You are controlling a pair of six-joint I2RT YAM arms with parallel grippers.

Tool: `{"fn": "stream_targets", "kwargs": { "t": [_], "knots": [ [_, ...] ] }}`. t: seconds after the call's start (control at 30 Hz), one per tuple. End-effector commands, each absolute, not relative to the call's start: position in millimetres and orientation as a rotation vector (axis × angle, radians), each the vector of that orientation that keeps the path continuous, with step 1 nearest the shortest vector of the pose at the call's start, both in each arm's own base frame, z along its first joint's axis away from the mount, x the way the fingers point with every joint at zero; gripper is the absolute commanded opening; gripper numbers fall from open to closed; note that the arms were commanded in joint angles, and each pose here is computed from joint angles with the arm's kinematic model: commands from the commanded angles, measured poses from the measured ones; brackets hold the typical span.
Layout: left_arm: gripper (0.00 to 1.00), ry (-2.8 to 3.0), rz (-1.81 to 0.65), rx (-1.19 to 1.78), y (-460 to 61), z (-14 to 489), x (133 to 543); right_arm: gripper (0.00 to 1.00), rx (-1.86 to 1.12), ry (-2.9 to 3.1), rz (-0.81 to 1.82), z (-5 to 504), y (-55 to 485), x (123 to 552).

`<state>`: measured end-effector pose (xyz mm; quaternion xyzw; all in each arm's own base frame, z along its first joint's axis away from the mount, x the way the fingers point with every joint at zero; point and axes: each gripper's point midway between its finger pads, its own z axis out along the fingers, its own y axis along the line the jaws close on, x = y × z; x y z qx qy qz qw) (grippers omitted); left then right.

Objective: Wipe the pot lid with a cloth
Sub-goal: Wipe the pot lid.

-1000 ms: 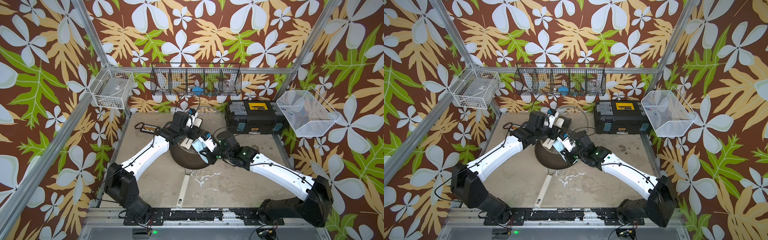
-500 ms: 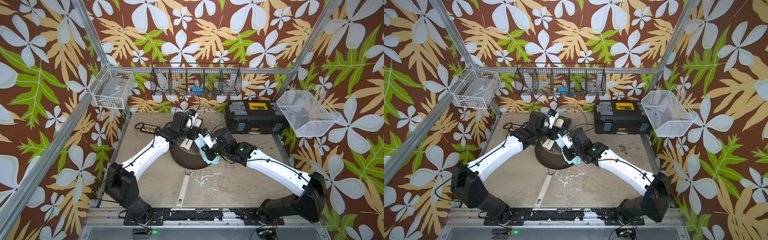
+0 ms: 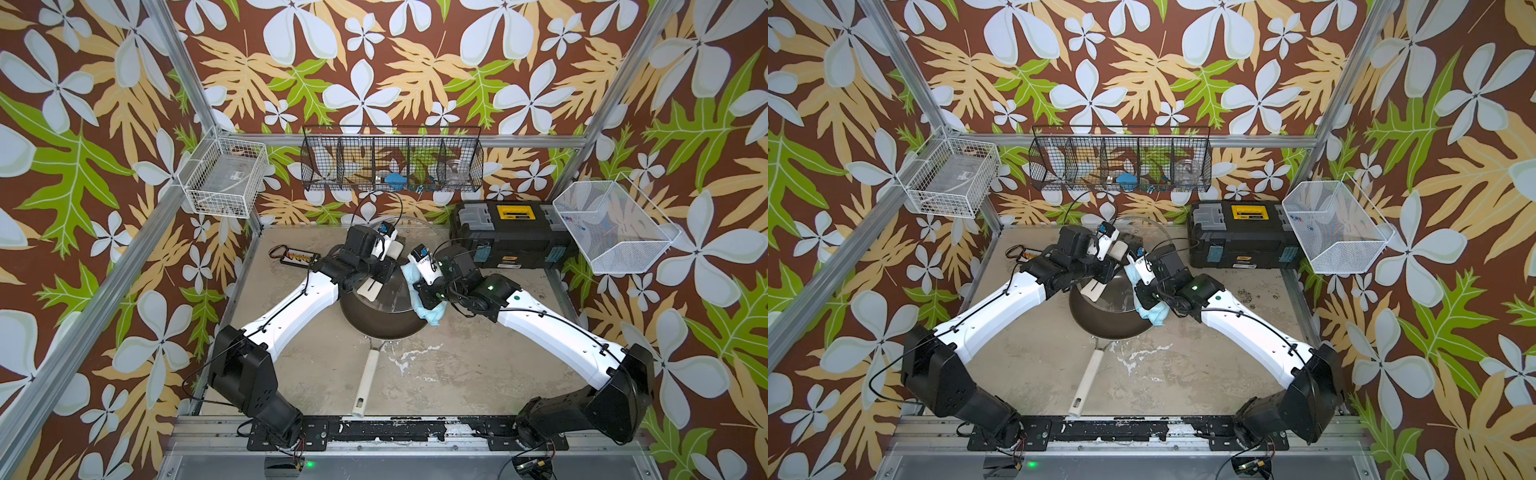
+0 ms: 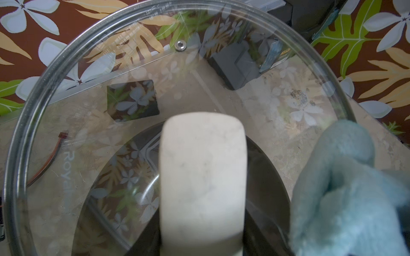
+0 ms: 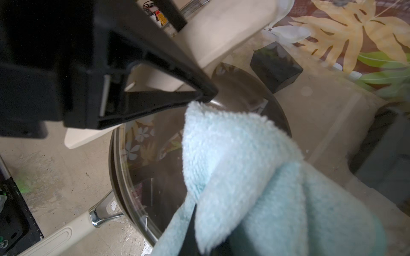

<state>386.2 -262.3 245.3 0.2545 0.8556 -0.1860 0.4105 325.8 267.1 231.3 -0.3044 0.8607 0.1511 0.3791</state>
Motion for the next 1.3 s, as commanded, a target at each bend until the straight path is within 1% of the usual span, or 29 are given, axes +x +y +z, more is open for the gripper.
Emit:
{"fn": "stream_targets", "kwargs": {
  "t": [0.0,0.17,0.4,0.7,0.9,1.27],
  "knots": [
    [0.00,1.978,-0.537,0.707,-279,286,385,0.00,-0.742,2.237,0.294,227,247,334],
    [0.00,1.957,-0.506,0.766,-282,286,379,0.00,-0.744,2.237,0.286,231,243,342],
    [0.00,1.947,-0.492,0.765,-287,288,384,0.00,-0.783,2.249,0.388,228,260,335],
    [0.00,1.942,-0.466,0.726,-292,296,401,0.00,-0.936,2.281,0.487,205,297,296],
    [0.00,1.943,-0.464,0.711,-295,298,407,0.00,-0.971,2.318,0.539,196,305,274],
    [0.00,1.950,-0.473,0.711,-300,294,413,0.00,-0.913,2.324,0.570,197,299,267]
  ]
}}
